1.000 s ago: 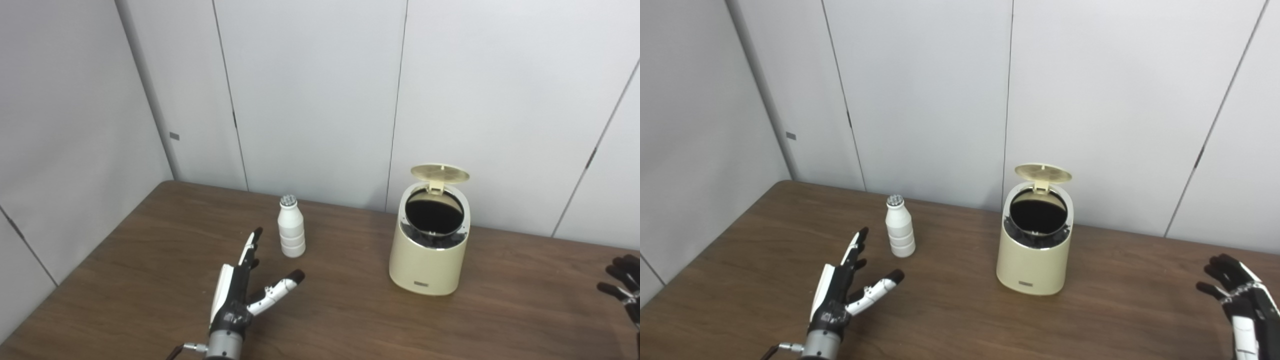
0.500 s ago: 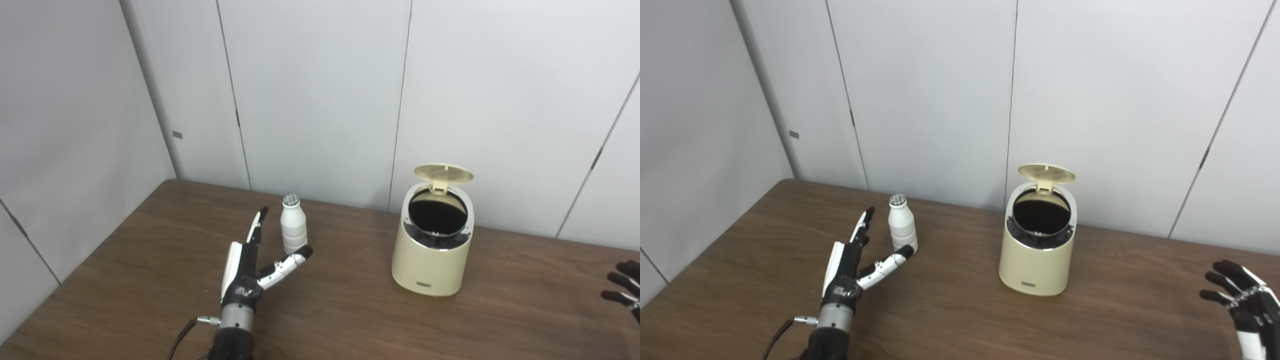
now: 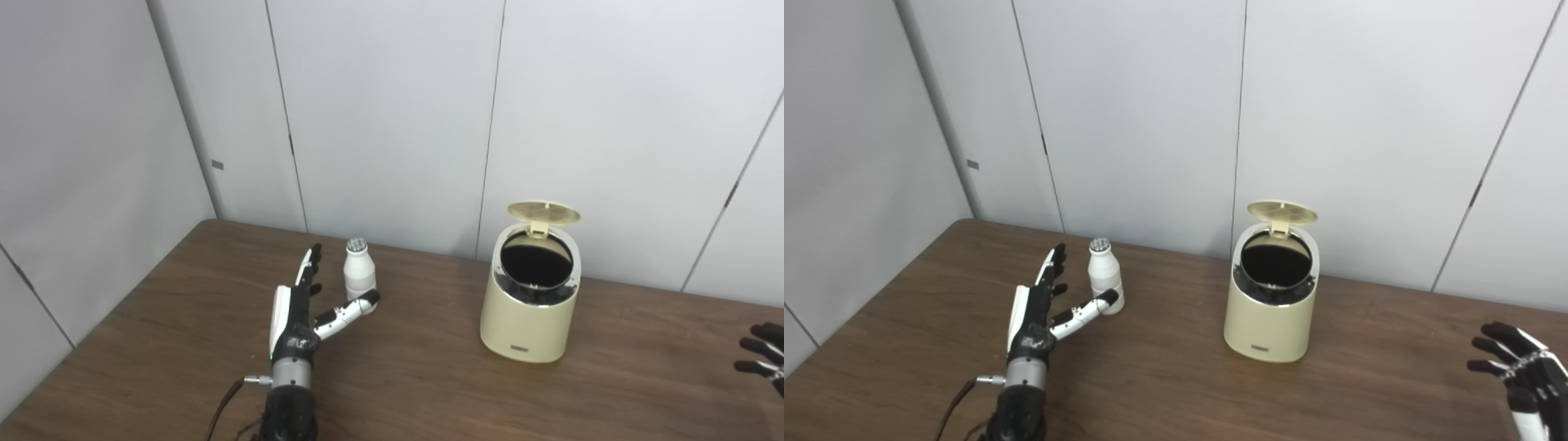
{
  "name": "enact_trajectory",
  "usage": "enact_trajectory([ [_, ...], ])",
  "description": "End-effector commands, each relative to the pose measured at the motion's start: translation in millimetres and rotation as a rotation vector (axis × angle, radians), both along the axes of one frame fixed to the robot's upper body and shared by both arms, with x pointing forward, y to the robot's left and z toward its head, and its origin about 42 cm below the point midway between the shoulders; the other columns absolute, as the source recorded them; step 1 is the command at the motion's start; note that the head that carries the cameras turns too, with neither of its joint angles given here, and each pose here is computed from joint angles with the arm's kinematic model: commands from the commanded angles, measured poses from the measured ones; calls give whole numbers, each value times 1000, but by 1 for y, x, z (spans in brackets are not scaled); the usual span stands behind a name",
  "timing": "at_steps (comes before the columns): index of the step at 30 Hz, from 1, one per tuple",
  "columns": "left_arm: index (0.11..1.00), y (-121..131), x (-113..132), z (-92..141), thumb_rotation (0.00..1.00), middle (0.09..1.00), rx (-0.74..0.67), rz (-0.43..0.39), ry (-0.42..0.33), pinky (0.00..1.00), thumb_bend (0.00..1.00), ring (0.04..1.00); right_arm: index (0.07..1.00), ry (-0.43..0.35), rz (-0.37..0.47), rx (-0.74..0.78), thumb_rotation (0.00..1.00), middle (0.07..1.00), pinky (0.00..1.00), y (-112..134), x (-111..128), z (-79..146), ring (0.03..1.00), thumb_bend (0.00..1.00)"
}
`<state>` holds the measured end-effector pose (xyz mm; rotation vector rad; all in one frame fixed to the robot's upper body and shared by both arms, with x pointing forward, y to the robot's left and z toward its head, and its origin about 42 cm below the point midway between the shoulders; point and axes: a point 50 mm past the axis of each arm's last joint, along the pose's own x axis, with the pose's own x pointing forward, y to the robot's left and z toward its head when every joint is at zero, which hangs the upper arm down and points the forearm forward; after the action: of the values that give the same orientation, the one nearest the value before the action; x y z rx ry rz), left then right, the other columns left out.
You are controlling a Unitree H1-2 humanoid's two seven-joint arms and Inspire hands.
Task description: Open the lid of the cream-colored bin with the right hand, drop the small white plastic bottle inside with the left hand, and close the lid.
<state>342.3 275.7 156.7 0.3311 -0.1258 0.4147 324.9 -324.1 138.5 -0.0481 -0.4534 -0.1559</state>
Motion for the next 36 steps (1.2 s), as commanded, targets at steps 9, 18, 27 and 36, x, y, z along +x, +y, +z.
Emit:
enact_trajectory([
  [9,956,1,26,21,354,938,80,-7,-57,812,1000,915,672,39,-12,-7,763,711,524,-6,-18,-18,673,1000],
  [18,962,2,35,22,347,932,115,-11,-32,787,1000,900,664,37,-18,-3,750,704,514,-3,-20,-18,664,1000],
  [27,935,3,45,25,335,896,125,-9,-15,745,1000,863,658,38,-18,-15,757,694,505,-3,-21,-18,651,1000],
  [36,920,4,59,23,312,867,111,-30,-4,722,1000,838,645,33,-13,-7,741,683,486,0,-23,-18,638,1000],
])
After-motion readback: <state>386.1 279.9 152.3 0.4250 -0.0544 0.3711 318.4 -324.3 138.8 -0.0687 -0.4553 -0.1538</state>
